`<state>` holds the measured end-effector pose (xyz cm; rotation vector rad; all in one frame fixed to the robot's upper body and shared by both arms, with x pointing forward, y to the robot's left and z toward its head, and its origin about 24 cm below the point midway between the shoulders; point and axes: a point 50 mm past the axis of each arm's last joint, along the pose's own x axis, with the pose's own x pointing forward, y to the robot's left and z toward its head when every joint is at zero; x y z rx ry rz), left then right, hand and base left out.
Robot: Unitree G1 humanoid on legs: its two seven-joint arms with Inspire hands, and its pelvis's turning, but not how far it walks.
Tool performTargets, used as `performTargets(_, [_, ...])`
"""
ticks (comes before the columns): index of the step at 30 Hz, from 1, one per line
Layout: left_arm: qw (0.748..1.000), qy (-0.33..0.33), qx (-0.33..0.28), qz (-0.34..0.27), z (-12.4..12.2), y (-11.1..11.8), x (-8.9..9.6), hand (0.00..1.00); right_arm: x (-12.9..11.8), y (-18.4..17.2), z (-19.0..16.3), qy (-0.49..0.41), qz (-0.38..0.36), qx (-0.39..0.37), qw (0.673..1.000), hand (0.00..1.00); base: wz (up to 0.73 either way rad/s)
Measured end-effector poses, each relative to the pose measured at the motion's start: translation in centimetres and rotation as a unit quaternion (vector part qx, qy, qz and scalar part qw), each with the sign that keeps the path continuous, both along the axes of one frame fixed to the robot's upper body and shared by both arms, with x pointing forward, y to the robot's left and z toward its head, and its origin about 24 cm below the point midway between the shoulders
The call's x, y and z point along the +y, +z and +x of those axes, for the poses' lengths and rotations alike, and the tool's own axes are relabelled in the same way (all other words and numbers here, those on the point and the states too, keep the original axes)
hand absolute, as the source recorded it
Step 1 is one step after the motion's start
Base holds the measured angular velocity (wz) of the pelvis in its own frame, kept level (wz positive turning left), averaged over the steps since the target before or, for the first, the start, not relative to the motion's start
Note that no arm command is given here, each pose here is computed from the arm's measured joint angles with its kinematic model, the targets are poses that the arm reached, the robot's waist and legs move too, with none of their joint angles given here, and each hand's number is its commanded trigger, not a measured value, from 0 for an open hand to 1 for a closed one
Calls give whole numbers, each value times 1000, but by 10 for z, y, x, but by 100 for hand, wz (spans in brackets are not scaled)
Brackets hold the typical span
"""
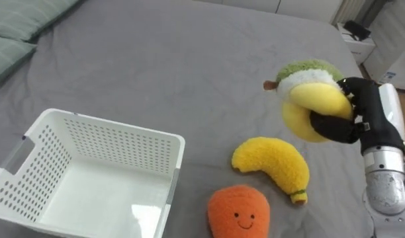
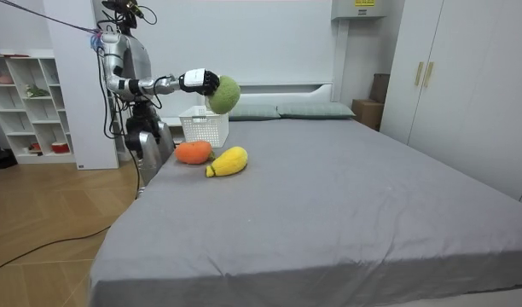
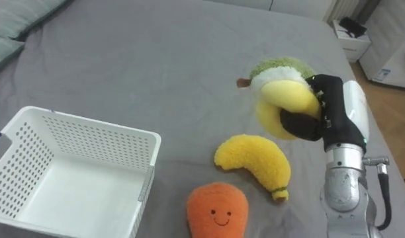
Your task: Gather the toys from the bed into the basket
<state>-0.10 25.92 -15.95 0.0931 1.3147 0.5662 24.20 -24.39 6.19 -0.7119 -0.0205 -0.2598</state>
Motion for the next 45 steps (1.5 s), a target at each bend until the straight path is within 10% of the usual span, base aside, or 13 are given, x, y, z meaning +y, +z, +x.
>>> performTargets(25, [1000, 23, 12, -18, -2, -4, -11, 0, 52, 5, 23, 124, 0, 16, 992, 100, 6])
performTargets(45, [1000, 16, 9, -21, 1, -5, -11, 0, 47, -13, 40, 111, 10, 65, 992, 100, 5])
